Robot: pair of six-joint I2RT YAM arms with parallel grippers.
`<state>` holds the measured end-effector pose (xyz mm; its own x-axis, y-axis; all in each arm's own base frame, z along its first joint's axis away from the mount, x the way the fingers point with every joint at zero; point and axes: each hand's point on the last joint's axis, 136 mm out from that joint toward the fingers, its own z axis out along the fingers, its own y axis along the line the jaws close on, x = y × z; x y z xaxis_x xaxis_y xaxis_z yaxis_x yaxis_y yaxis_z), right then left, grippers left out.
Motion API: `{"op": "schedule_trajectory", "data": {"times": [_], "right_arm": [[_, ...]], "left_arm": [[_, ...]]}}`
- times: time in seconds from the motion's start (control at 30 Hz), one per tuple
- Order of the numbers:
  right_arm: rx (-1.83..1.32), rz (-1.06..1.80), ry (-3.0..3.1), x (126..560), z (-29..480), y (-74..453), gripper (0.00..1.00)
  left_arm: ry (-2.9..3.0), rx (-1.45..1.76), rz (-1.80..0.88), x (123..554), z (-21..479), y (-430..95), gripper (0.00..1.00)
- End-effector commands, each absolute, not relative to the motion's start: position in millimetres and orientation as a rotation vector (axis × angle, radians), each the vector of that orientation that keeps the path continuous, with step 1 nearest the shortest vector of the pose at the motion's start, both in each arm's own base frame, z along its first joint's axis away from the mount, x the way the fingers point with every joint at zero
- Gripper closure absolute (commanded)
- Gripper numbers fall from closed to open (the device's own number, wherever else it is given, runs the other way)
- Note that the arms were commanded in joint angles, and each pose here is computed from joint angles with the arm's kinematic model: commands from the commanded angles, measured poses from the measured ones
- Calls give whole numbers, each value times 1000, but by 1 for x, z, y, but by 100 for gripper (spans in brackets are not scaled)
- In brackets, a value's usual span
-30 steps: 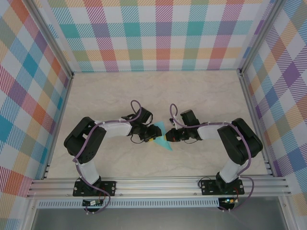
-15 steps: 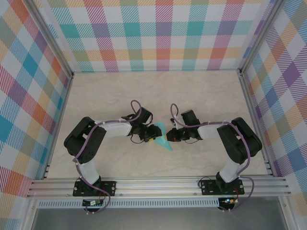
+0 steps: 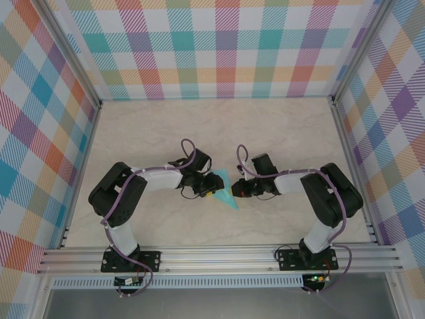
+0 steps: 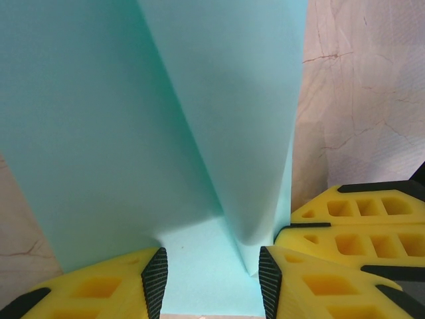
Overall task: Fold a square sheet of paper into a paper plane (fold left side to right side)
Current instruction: Fourth fold the wing at the center of the table.
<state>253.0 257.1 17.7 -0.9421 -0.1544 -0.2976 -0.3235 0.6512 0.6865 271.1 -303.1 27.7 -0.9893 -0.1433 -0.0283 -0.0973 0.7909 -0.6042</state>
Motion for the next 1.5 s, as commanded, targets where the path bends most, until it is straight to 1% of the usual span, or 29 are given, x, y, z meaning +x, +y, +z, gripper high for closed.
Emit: {"op": "schedule_trajectory", "data": {"times": [0.0, 0.73, 0.9, 1.13, 1.23, 1.4, 1.47], "right_arm": [[-363, 1161, 2678, 248, 15, 252, 100], [-359, 1090, 2775, 242, 0, 244, 100], [-353, 1052, 2845, 235, -11, 239, 100], [-344, 1012, 2901, 231, -21, 236, 100], [-345, 1000, 2914, 230, -24, 235, 100], [-352, 997, 2917, 229, -25, 236, 100], [-353, 996, 2916, 230, -24, 236, 100]], "left_arm": [[2968, -178, -901, 257, 15, -298, 56], [2961, -174, -911, 257, 18, -299, 55], [2925, -143, -947, 261, 34, -303, 54], [2838, -74, -994, 270, 77, -309, 52], [2807, -53, -1040, 273, 90, -315, 57], [2803, -10, -1127, 278, 90, -332, 73], [2805, 3, -1137, 282, 87, -337, 76]]}}
